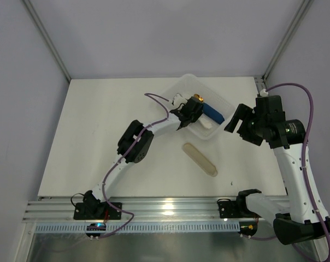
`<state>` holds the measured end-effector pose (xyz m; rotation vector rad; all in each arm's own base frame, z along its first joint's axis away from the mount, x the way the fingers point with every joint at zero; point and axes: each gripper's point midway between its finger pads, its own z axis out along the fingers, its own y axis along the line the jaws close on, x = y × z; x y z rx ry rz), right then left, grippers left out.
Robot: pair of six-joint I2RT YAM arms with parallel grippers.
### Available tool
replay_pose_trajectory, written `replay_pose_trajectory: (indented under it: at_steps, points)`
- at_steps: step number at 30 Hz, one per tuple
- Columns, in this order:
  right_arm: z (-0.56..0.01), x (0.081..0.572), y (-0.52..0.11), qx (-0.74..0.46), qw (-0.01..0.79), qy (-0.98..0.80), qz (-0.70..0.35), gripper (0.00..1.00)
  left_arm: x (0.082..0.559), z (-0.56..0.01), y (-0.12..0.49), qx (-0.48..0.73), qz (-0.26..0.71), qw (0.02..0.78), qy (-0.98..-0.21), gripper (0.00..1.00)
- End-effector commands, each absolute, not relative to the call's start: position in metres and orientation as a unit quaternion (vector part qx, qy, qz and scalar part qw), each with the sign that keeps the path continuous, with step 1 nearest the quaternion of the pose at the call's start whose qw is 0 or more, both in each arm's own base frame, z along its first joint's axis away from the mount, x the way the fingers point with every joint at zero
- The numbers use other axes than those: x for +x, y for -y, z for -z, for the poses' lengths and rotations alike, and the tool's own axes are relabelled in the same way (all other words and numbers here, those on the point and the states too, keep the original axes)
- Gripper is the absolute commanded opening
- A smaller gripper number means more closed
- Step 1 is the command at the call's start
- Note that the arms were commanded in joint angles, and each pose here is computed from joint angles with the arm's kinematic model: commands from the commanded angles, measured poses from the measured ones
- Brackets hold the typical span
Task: Place the utensils on the paper napkin and roll it up
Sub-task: Move the bin to the center of the board.
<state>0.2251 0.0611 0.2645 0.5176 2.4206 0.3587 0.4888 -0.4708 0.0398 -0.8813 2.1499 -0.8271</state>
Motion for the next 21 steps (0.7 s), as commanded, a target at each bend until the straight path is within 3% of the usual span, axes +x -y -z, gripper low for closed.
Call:
replay_pose_trajectory:
  at_steps: [1, 21]
  points:
    - [-0.272, 0.222, -0.061, 0.188, 0.328, -0.915, -0.142, 0.85, 0.485, -0.039, 0.453, -0.336, 0.274, 0.331, -0.838, 0.34]
    - [-0.278, 0.222, -0.061, 0.187, 0.334, -0.912, -0.144, 0.85, 0.46, -0.029, 0.431, -0.337, 0.222, 0.288, -0.868, 0.5]
